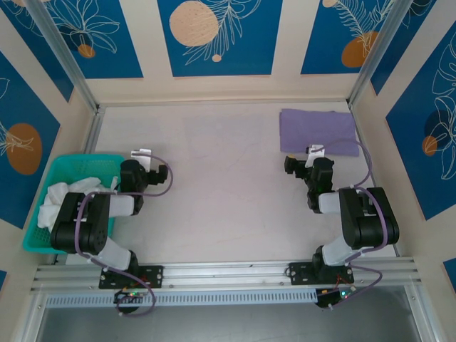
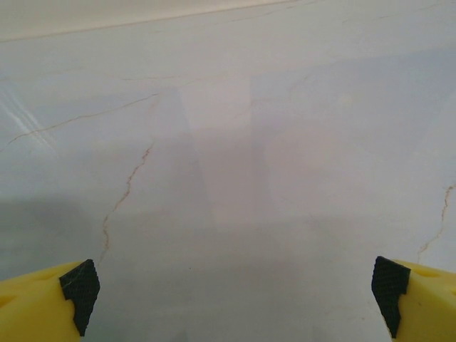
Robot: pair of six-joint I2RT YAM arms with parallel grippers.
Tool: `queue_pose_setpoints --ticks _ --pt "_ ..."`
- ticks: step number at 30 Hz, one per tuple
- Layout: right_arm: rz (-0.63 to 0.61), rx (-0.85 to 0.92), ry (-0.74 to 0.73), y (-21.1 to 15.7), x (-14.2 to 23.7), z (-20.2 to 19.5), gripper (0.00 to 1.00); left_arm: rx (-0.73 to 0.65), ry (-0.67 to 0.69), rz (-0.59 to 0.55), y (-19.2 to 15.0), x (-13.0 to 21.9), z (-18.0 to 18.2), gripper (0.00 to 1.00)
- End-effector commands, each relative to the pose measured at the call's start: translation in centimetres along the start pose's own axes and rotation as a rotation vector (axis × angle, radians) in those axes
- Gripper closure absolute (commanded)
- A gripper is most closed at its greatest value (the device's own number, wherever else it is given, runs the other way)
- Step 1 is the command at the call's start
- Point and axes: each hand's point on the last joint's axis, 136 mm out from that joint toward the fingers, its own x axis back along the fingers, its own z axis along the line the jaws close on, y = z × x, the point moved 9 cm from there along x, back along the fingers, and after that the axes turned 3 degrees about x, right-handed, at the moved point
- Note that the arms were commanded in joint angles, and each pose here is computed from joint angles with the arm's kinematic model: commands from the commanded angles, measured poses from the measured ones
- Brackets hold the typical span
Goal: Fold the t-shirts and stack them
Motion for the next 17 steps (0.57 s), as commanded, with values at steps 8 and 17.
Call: queue_pose_setpoints --ticks 8,17 --pt "-0.017 -0.011 0.011 0.36 0.17 0.07 0.01 0.008 -0.017 -0.025 0.19 0.12 0.03 0.00" --pt "-0.016 -0.010 0.011 0.31 0.17 0.09 0.01 0.006 -0.020 -0.029 0.19 0.15 0.01 0.00"
